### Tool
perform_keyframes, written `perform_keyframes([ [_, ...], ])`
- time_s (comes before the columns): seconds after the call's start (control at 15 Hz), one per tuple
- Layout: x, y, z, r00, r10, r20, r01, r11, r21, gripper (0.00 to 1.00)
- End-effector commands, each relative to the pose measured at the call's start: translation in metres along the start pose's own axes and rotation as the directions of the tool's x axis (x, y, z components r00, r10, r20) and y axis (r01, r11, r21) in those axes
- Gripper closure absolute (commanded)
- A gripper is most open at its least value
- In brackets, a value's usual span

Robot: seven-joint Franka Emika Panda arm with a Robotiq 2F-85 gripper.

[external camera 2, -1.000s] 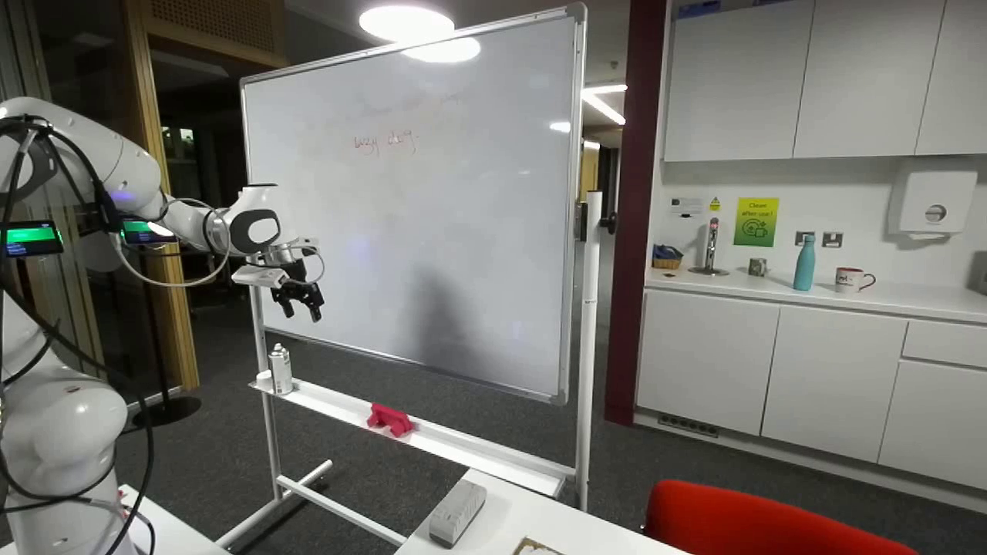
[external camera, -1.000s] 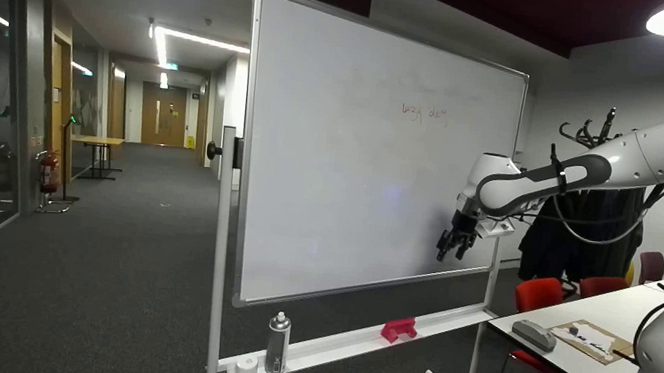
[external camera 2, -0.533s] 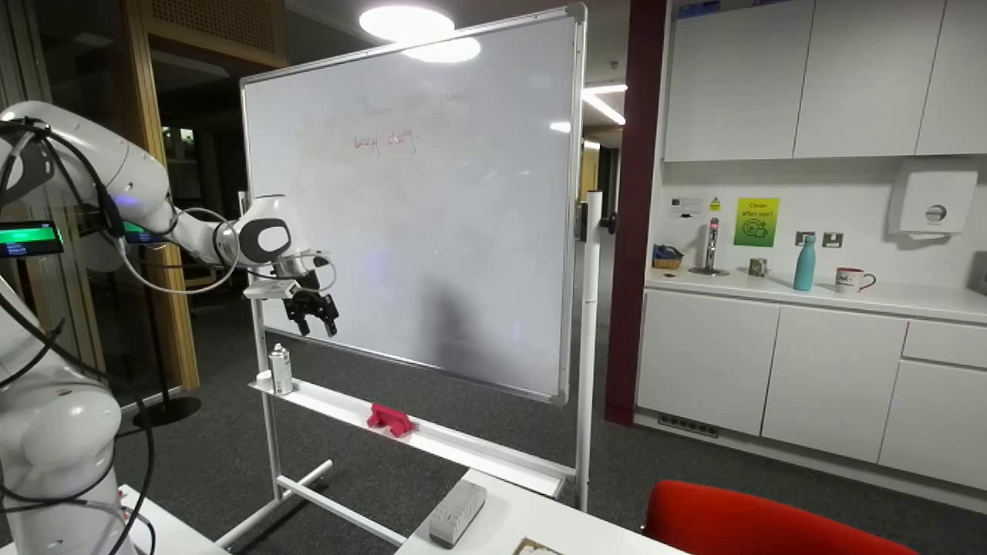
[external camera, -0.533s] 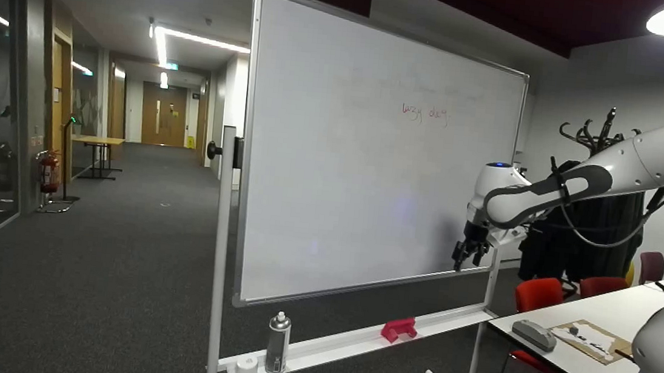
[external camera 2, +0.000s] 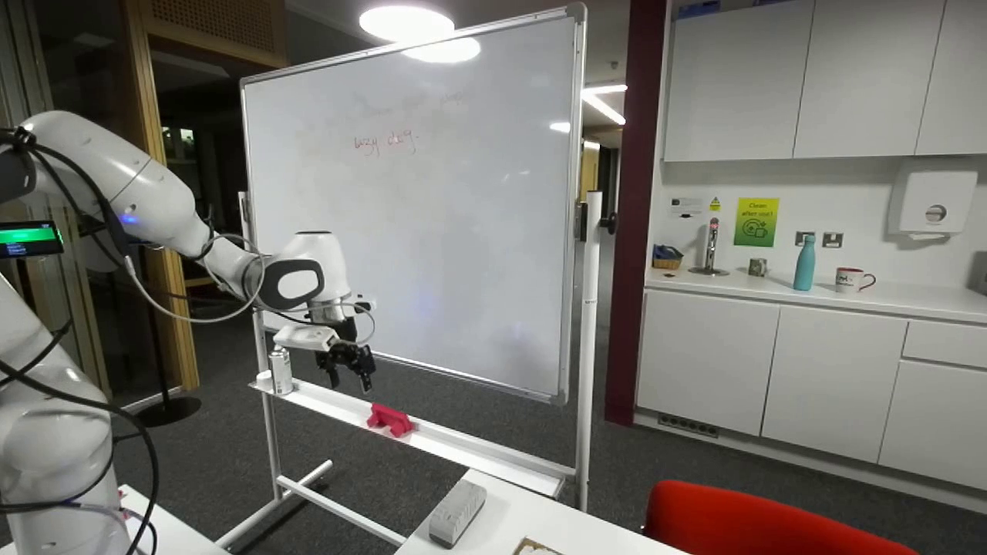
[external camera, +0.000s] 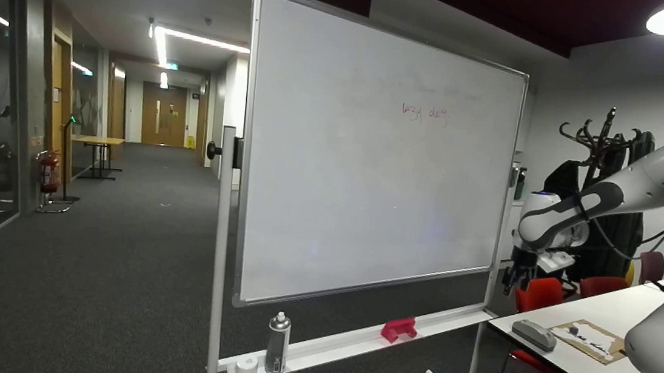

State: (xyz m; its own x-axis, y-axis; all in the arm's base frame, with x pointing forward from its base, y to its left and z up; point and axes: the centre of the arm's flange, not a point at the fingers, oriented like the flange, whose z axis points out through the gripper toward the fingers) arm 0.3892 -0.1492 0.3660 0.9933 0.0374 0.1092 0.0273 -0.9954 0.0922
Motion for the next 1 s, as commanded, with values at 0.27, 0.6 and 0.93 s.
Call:
perform_keyframes([
  [0.27,-0.049,0.126,0.039,0.998,-0.059,-0.036,0.064,0.988,0.142,0.00],
  [0.6,-0.057,0.106,0.034,0.998,-0.051,-0.030,0.054,0.992,0.113,0.00],
  [0.93,-0.051,0.102,0.033,0.993,-0.108,-0.042,0.110,0.993,0.038,0.00],
])
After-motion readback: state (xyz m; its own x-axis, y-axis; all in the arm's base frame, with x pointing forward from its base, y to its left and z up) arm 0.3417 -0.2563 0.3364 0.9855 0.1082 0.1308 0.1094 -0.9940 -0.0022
